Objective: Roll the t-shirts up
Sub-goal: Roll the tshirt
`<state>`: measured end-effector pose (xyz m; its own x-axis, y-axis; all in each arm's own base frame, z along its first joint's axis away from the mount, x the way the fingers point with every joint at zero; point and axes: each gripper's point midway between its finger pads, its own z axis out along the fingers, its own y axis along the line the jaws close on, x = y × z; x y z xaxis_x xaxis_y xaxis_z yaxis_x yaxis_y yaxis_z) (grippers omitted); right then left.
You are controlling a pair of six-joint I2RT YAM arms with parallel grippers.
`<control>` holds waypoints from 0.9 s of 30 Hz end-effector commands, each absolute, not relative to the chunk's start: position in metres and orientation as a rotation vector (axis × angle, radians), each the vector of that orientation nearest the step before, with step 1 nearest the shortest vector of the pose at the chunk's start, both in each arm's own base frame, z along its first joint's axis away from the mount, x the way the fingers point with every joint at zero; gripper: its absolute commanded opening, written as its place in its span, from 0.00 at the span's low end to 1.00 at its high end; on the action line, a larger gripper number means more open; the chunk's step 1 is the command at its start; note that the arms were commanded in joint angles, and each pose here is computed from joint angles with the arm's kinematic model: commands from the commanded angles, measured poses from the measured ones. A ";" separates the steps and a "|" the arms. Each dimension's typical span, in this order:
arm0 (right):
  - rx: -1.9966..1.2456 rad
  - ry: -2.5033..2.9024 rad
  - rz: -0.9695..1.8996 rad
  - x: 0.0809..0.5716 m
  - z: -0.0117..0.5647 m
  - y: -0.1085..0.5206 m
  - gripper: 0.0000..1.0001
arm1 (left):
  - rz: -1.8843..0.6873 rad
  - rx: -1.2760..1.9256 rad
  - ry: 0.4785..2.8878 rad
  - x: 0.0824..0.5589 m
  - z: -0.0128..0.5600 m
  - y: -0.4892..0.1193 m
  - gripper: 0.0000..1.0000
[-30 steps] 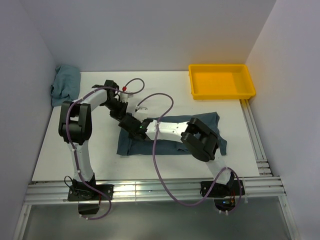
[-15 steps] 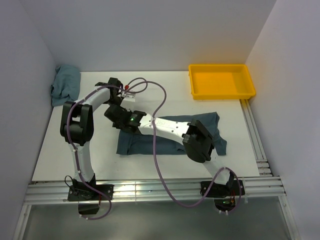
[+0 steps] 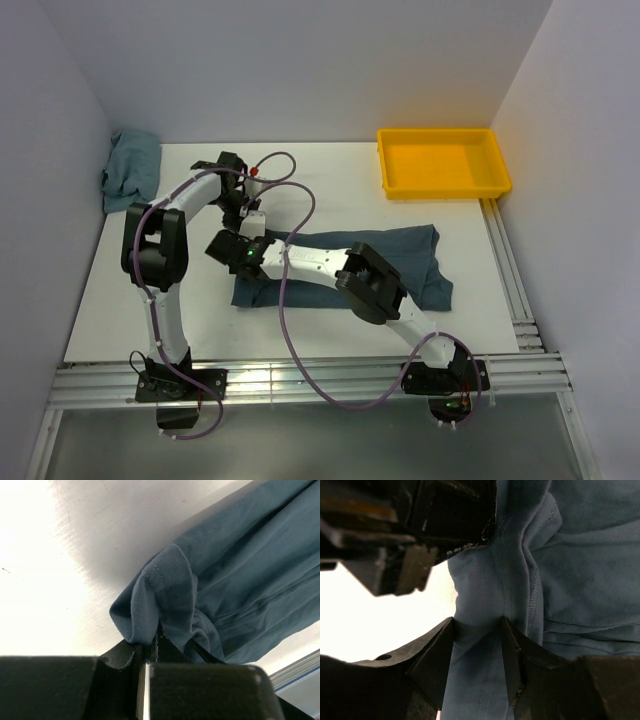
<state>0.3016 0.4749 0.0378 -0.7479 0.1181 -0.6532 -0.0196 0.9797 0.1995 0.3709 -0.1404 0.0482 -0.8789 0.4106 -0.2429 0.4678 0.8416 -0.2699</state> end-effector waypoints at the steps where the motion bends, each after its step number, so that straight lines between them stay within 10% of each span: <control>1: 0.108 2.361 0.261 0.307 0.054 0.481 0.50 | -0.461 0.680 2.815 0.379 0.060 -0.144 0.01; 15: 0.090 2.382 0.217 0.308 0.049 0.488 0.63 | -0.452 0.676 2.828 0.376 0.058 -0.145 0.01; 27: 0.118 2.430 0.164 0.301 0.026 0.474 0.42 | -0.433 0.676 2.843 0.375 0.055 -0.143 0.01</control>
